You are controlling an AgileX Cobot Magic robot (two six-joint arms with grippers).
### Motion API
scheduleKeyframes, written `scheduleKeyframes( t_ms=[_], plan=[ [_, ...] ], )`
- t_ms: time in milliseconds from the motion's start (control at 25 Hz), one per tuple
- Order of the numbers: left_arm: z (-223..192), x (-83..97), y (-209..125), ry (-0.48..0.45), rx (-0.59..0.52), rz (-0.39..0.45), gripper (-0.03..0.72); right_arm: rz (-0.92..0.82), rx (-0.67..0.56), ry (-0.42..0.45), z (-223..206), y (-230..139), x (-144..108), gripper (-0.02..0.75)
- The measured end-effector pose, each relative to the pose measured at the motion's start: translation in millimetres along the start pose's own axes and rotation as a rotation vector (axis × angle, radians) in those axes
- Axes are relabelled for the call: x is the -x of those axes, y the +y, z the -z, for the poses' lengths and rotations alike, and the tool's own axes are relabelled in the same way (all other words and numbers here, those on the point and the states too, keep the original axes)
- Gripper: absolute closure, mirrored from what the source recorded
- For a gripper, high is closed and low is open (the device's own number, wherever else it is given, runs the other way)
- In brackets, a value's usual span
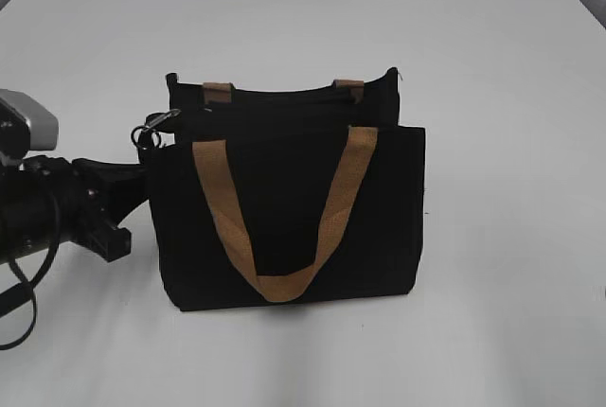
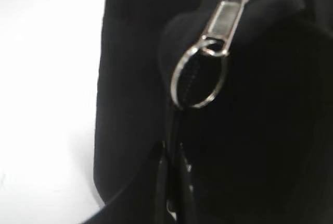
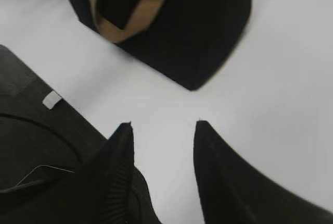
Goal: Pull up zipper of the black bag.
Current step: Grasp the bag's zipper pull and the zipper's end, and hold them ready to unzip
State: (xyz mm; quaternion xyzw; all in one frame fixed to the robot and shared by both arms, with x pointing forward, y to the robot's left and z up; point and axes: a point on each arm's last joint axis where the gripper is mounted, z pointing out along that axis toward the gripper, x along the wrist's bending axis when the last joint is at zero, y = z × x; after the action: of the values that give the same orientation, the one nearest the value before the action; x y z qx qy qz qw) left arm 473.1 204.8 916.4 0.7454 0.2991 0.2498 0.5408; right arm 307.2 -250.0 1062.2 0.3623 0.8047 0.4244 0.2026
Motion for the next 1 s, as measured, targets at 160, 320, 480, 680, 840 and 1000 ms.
scheduleKeyframes(
  t_ms=[160, 320, 480, 680, 840, 1000],
  plan=[
    [13.1, 1.8, 8.5, 0.032, -0.04, -0.074, 0.685, 0.169, 0.06, 0.074, -17.2, 14.5, 7.0, 0.43],
    [22.4, -1.0, 19.6, 0.089, -0.051, -0.11, 0.685, 0.355, 0.084, 0.089, -33.7, 33.1, 14.7, 0.43],
    [30.3, -3.5, 32.5, 0.145, -0.011, -0.128, 0.685, 0.431, 0.063, 0.125, -66.2, 58.2, 22.9, 0.43],
    [37.8, -3.8, 41.5, 0.177, 0.001, -0.179, 0.685, 0.507, 0.048, 0.224, -107.0, 93.3, 16.0, 0.43],
    [43.1, -3.1, 48.3, 0.191, 0.016, -0.217, 0.685, 0.54, 0.044, 0.308, -137.1, 118.4, 1.5, 0.43],
    [49.9, -2.3, 59.3, 0.216, 0.075, -0.229, 0.685, 0.478, 0.042, 0.372, -162.8, 142.0, -15.6, 0.43]
  ],
)
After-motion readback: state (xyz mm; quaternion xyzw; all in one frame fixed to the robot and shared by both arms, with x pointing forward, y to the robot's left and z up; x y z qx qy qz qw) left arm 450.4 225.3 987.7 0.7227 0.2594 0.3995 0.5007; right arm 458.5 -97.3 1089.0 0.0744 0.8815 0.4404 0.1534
